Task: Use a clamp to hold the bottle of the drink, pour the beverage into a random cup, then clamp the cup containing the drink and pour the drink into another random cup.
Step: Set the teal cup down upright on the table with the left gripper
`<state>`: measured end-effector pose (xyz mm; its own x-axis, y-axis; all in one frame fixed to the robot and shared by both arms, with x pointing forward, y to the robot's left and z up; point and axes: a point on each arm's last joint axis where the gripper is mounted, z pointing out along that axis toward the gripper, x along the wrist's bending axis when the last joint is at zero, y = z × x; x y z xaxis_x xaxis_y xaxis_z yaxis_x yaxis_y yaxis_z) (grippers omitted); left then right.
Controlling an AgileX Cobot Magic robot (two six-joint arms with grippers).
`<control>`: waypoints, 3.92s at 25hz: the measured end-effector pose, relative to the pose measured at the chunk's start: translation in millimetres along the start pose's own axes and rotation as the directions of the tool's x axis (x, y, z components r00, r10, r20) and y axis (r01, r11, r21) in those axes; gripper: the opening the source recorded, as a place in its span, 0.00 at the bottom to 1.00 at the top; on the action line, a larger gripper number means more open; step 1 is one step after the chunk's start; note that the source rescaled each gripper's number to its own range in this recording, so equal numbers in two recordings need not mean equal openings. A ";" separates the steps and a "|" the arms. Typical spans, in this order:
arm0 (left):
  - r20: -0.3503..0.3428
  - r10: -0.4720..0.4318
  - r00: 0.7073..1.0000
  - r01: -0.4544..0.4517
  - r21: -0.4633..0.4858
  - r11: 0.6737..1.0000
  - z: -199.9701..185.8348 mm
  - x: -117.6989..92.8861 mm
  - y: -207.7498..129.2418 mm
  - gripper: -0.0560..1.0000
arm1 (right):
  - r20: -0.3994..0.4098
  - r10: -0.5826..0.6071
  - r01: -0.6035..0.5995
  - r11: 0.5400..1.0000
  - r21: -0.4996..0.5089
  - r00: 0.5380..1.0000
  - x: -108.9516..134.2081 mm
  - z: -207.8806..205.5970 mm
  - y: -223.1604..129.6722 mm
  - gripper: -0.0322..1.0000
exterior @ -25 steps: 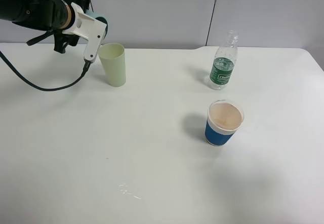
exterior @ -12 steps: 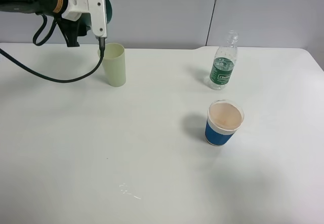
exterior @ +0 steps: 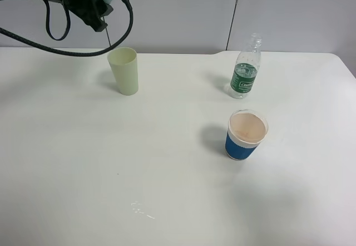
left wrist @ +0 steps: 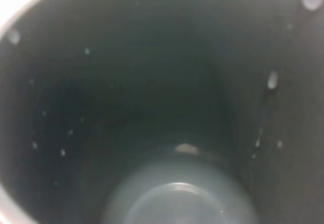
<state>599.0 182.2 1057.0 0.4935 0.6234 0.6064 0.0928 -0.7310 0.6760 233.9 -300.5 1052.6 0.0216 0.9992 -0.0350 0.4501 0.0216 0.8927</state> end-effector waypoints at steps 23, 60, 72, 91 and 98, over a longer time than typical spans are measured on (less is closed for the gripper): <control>0.217 -0.463 0.859 0.508 -0.260 0.821 -56.8 -68.7 -89.6 0.05 | 0.000 0.000 0.000 1.000 0.000 1.000 0.0 0.0 0.0 0.85; 0.303 -0.374 0.876 0.418 -0.092 0.904 -26.0 -165.9 -187.0 0.05 | 0.000 0.000 0.000 1.000 0.000 1.000 0.0 0.0 0.0 0.85; 0.297 -0.343 0.891 0.390 -0.117 0.913 -24.8 -167.4 -188.4 0.05 | 0.000 0.000 0.000 1.000 0.000 1.000 0.0 0.0 0.0 0.85; 0.309 -0.281 0.909 0.334 -0.134 0.933 -25.3 -169.1 -187.9 0.11 | 0.000 0.000 0.000 1.000 0.000 1.000 0.0 0.0 0.0 0.85; 0.297 -0.284 0.912 0.339 -0.152 0.929 -27.3 -163.0 -181.8 0.29 | 0.000 0.000 0.000 1.000 0.000 1.000 0.0 0.0 0.0 0.85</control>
<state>478.1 221.1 846.7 0.6801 0.6938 0.2368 0.1219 -0.4255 0.8967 233.9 -300.5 1052.6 0.0216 0.9992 -0.0350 0.4501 0.0216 0.8927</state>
